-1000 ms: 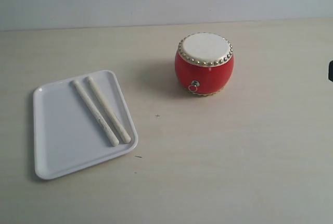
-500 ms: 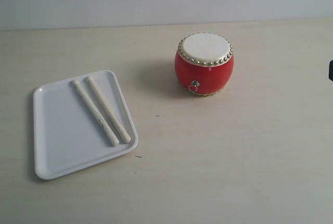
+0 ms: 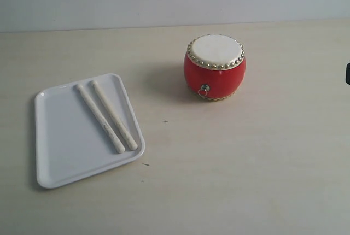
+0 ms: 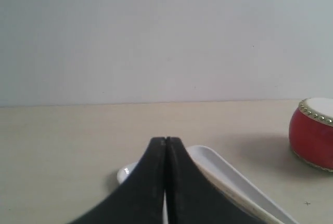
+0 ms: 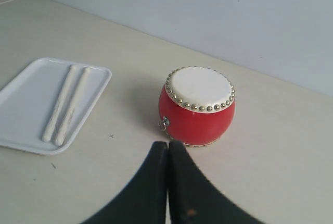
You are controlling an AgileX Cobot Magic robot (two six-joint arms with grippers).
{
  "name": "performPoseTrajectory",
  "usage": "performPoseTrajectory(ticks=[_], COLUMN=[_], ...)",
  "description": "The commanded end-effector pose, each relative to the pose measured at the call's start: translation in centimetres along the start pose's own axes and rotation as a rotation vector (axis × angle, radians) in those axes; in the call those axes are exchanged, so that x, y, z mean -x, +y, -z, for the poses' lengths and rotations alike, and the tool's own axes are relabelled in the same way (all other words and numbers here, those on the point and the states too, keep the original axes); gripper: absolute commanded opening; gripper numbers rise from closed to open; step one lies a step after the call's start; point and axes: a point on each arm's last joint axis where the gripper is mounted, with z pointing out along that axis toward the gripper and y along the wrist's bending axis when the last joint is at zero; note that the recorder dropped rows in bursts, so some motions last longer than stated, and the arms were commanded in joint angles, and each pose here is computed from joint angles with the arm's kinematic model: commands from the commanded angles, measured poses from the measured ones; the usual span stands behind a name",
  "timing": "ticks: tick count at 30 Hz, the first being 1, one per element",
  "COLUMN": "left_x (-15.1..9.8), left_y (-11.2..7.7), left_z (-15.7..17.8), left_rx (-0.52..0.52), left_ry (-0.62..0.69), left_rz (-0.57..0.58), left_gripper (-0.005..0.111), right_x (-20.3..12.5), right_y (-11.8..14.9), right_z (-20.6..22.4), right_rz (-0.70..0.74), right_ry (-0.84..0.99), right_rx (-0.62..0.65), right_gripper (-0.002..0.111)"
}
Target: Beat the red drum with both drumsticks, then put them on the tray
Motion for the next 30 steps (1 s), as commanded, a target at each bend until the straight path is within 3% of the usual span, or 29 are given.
performPoseTrajectory(ticks=[1,8,14,16,30], left_x=[0.0,-0.7,-0.7,-0.8,-0.9], left_y=[0.2,1.9,1.6,1.5,1.5], left_z=[0.0,0.2,0.2,0.2,0.2], left_rx=[0.023,0.206,0.178,0.17,0.171], left_ry=[-0.008,0.069,0.077,0.076,0.088], left_rz=[0.006,0.007,-0.076,-0.012,-0.013], left_gripper=[0.0,0.0,0.0,0.0,0.0], right_x=[0.0,0.0,0.0,0.0,0.0], right_y=[0.0,0.0,0.0,0.0,0.0], right_z=[0.0,0.0,0.0,0.0,0.0], right_rz=[0.006,0.006,0.004,0.004,0.006], right_ry=[-0.012,-0.012,-0.012,-0.012,-0.012], right_rx=[0.002,0.002,0.003,0.003,0.002], right_gripper=[0.0,0.0,0.0,0.0,0.0])
